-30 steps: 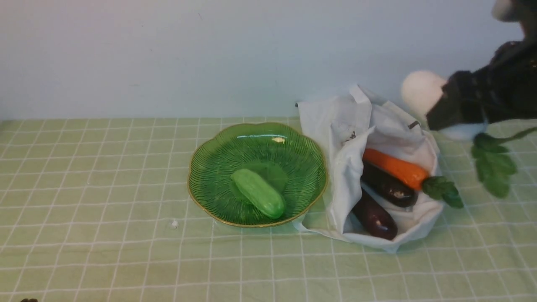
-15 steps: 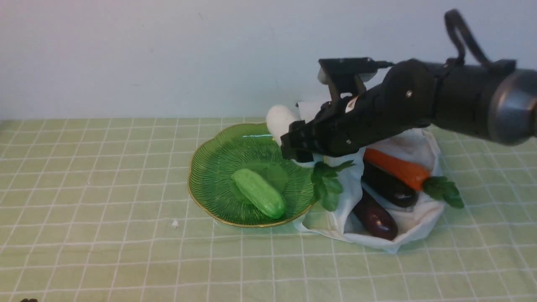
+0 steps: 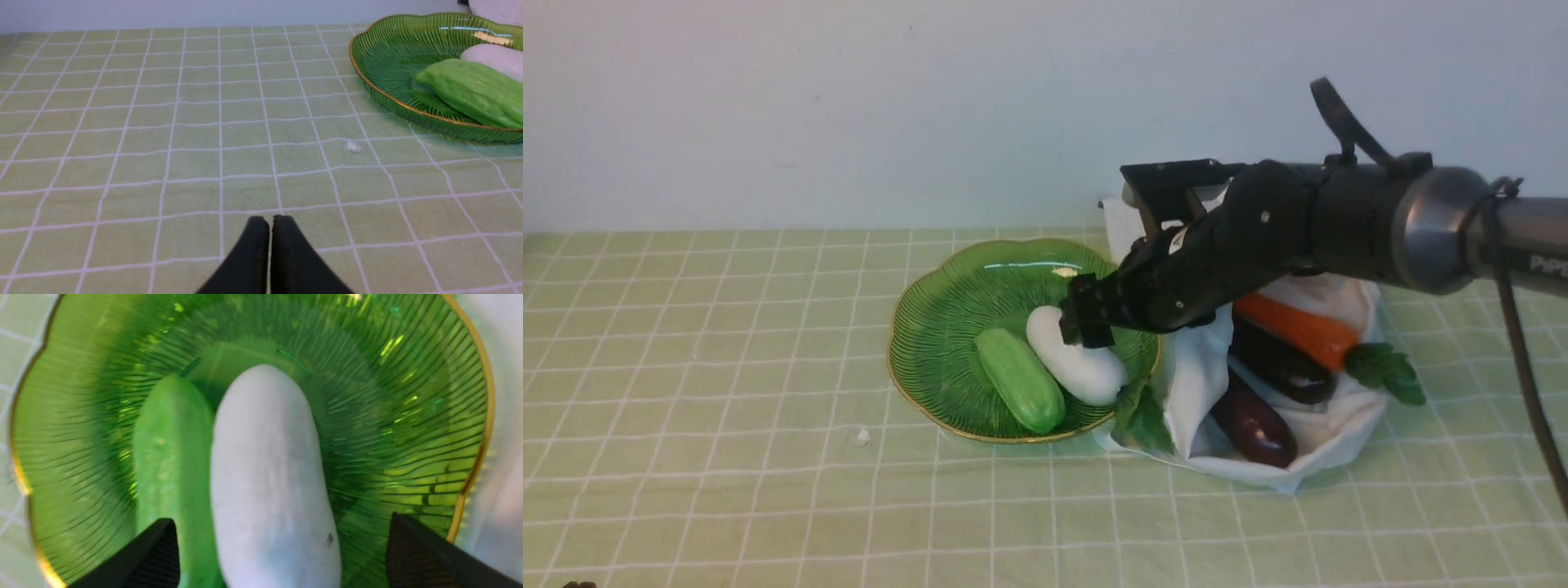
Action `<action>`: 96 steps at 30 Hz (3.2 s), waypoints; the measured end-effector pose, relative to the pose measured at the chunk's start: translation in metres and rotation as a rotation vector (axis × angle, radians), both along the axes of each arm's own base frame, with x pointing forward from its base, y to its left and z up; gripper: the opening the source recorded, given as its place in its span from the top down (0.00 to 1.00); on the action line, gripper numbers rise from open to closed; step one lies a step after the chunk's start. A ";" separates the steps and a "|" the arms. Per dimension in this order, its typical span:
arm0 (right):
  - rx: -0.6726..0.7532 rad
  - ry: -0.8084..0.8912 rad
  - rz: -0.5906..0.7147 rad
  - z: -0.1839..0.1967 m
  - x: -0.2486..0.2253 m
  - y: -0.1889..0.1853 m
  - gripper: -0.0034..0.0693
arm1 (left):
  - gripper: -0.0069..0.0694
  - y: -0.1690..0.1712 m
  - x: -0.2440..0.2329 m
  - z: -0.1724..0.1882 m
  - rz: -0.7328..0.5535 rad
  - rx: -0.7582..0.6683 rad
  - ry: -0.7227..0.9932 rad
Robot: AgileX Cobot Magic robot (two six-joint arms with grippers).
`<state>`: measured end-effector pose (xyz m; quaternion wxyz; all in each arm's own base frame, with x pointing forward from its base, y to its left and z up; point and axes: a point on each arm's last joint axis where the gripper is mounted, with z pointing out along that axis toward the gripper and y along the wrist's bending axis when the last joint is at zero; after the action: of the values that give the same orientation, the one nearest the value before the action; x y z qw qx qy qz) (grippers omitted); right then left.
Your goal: Take vegetables from bag on green coffee tablecloth place on plate.
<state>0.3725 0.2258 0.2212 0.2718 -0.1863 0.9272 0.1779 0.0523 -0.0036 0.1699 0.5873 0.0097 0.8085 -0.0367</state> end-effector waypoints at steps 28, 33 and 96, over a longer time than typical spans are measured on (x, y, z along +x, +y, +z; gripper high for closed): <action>-0.063 -0.443 0.008 0.287 -0.194 -0.128 0.97 | 0.92 0.000 0.000 0.000 0.000 0.000 0.000; -0.050 -0.382 -0.035 0.239 -0.244 -0.157 0.97 | 0.92 0.000 0.000 0.000 0.000 0.000 0.000; -0.004 -0.782 -0.558 -0.040 -0.317 -0.226 0.97 | 0.92 0.000 0.000 0.000 0.000 0.000 0.000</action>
<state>0.0551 -0.0004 0.1815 0.6372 0.0164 0.7704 0.0127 0.0523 -0.0036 0.1699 0.5873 0.0097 0.8085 -0.0367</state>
